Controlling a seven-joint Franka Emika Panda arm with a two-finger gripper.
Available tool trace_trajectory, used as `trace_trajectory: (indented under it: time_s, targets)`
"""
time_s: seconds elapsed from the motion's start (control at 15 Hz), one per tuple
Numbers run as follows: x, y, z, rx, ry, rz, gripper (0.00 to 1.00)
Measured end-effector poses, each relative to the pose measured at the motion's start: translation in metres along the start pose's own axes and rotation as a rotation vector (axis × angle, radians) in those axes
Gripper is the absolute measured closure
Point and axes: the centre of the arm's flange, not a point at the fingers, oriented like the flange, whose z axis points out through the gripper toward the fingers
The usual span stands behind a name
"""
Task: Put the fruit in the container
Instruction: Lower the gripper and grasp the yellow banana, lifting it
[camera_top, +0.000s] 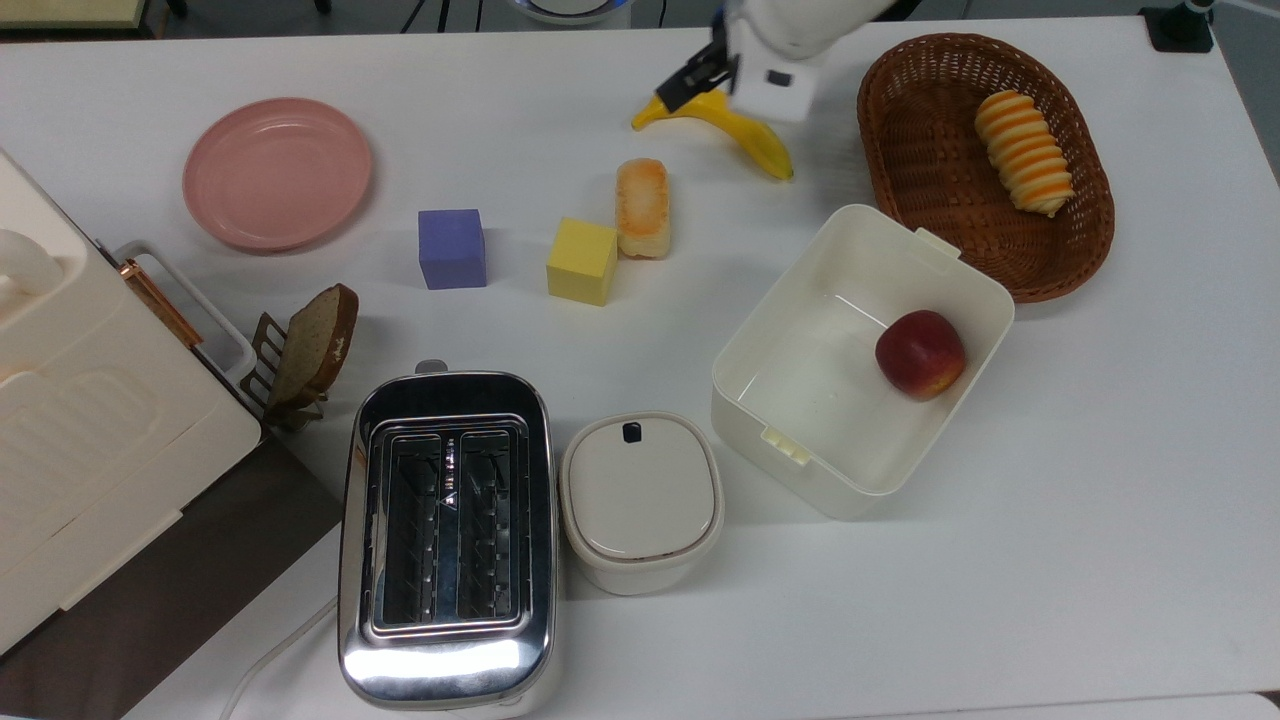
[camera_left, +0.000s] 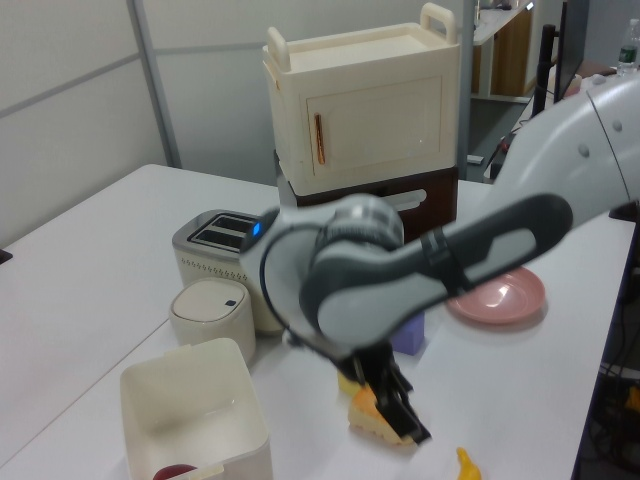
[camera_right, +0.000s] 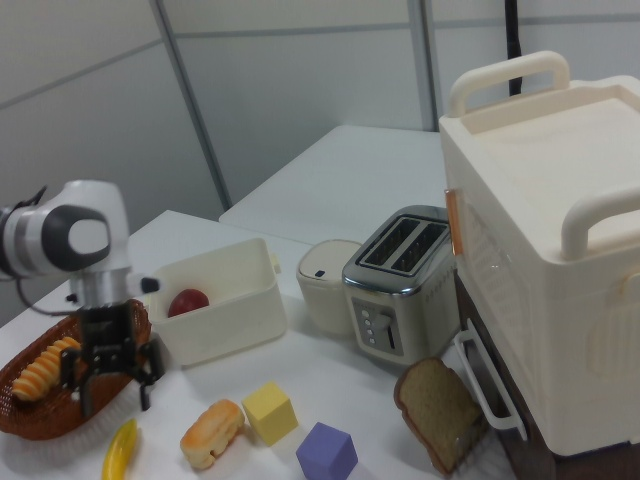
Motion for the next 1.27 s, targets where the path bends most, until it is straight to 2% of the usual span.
trace_trajectory:
  time_s: [0.4,0.8,0.94,1.0,1.27]
  targets:
    - [0.025,-0.06,0.059,-0.056,-0.033,-0.109,0.0]
    - [0.042,-0.061,0.095,-0.081,-0.055,-0.102,0.03]
    - [0.046,-0.059,0.1,-0.101,-0.064,-0.088,0.18]
    - [0.05,-0.06,0.103,-0.108,-0.061,-0.082,0.18]
    - [0.062,-0.068,0.115,-0.135,-0.068,-0.057,0.64]
